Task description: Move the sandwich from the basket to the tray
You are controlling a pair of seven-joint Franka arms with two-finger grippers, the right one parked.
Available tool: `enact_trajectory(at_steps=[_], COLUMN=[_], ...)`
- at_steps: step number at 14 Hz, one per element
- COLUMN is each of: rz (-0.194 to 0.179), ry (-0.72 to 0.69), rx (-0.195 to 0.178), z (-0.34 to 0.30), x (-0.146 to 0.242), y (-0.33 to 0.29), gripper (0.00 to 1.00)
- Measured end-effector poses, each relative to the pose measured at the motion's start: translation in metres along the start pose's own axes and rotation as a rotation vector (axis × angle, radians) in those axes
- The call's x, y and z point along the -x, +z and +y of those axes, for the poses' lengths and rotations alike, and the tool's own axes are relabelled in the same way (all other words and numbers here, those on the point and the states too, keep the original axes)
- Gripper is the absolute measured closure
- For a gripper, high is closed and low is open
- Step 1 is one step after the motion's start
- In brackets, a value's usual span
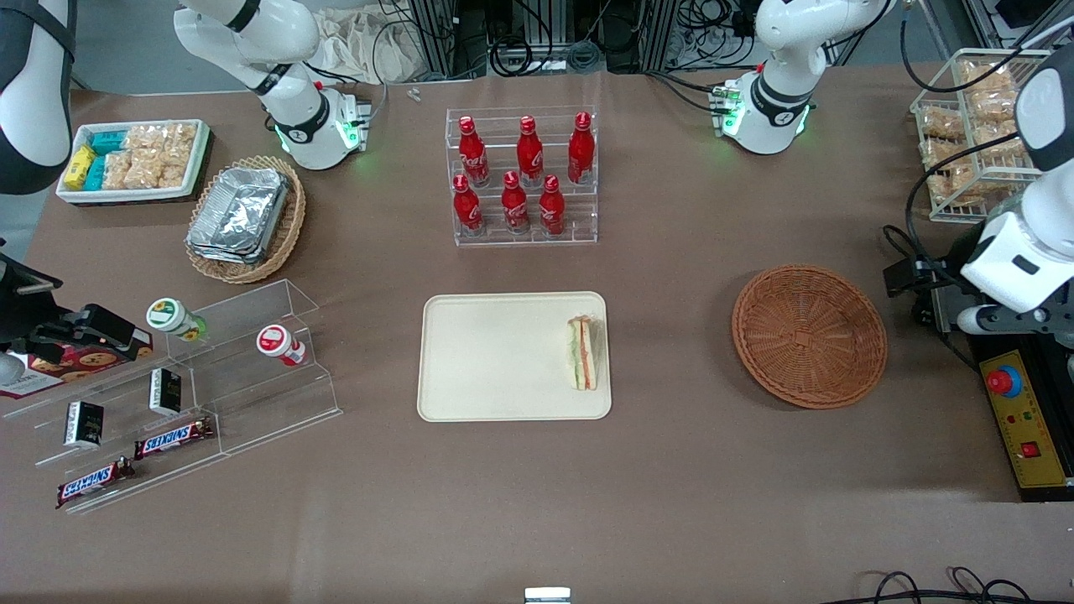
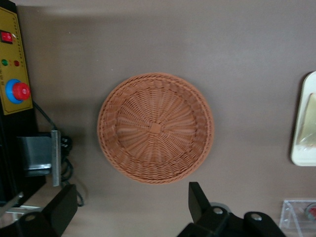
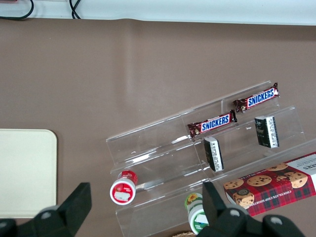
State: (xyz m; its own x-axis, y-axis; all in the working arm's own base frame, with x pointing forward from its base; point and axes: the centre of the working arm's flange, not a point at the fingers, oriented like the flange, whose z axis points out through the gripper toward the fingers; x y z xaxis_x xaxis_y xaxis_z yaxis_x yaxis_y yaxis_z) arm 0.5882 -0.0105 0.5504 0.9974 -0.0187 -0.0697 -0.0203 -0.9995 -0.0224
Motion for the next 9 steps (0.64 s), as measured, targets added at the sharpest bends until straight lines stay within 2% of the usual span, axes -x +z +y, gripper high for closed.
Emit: enact_trajectory(at_steps=[6, 9], rz=[-0.019, -0.016], ry=[0.037, 0.045], rx=[-0.018, -0.018], z=[0.019, 0.021], x=[0.000, 0.000], y=[0.007, 0.006], gripper=[0.00, 0.00])
